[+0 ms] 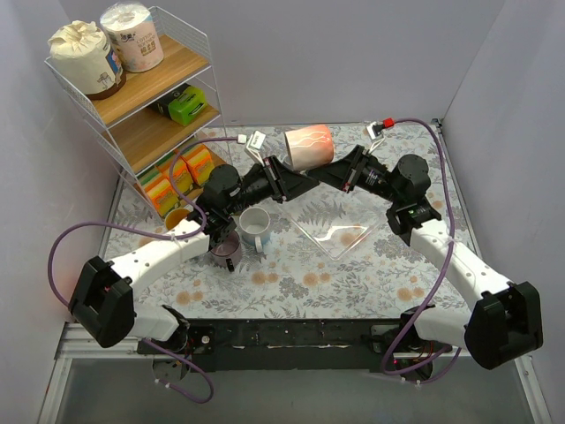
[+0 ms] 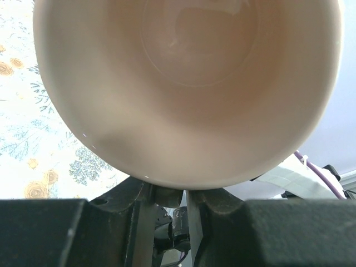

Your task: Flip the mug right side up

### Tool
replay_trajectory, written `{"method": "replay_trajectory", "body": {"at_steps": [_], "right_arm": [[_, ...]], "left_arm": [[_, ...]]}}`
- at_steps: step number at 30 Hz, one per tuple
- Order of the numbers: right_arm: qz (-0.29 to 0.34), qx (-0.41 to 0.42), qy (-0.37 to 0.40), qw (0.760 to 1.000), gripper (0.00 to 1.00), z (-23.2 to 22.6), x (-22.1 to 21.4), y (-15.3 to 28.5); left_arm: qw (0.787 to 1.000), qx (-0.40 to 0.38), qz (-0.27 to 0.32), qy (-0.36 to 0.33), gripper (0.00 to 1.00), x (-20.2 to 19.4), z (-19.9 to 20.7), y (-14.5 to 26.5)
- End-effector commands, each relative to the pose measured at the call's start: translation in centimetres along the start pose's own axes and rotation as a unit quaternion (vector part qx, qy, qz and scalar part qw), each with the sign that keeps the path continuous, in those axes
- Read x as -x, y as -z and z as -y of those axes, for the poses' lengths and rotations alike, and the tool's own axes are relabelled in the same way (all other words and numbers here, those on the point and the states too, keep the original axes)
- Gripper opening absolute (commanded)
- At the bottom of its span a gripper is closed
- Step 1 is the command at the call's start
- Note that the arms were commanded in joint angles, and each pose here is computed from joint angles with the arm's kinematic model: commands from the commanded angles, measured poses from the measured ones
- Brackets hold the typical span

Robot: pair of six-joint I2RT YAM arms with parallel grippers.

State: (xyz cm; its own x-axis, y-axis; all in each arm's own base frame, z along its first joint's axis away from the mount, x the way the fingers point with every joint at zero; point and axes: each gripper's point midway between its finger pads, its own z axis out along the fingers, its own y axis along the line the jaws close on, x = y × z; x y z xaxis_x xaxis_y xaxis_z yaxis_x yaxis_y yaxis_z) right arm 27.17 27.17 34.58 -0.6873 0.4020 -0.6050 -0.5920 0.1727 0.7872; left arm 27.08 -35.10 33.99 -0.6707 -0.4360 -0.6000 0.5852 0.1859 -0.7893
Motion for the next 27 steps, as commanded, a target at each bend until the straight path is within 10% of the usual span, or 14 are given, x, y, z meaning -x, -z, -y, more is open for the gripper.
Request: {"method": "replay_trajectory", "body": {"at_steps": [1, 17, 27], "right_arm": [[-0.005, 0.060, 0.071, 0.996, 0.01, -3.8, -0.5, -0.1], [0.027, 0.050, 0.031, 0.998, 0.01, -3.8, -0.2, 0.0], [0.058, 0.063, 0.009, 0.996, 0.01, -4.7, 0.3, 0.2]], "left_arm": [[0.997, -0.016, 0.076, -0.012, 0.07, 4.0, 3.1, 0.3], [0.993, 0.064, 0.093, -0.034, 0.00, 4.2, 0.2, 1.4], [0.981, 0.096, 0.167, -0.026, 0.39, 6.4, -0.1, 3.4]]}}
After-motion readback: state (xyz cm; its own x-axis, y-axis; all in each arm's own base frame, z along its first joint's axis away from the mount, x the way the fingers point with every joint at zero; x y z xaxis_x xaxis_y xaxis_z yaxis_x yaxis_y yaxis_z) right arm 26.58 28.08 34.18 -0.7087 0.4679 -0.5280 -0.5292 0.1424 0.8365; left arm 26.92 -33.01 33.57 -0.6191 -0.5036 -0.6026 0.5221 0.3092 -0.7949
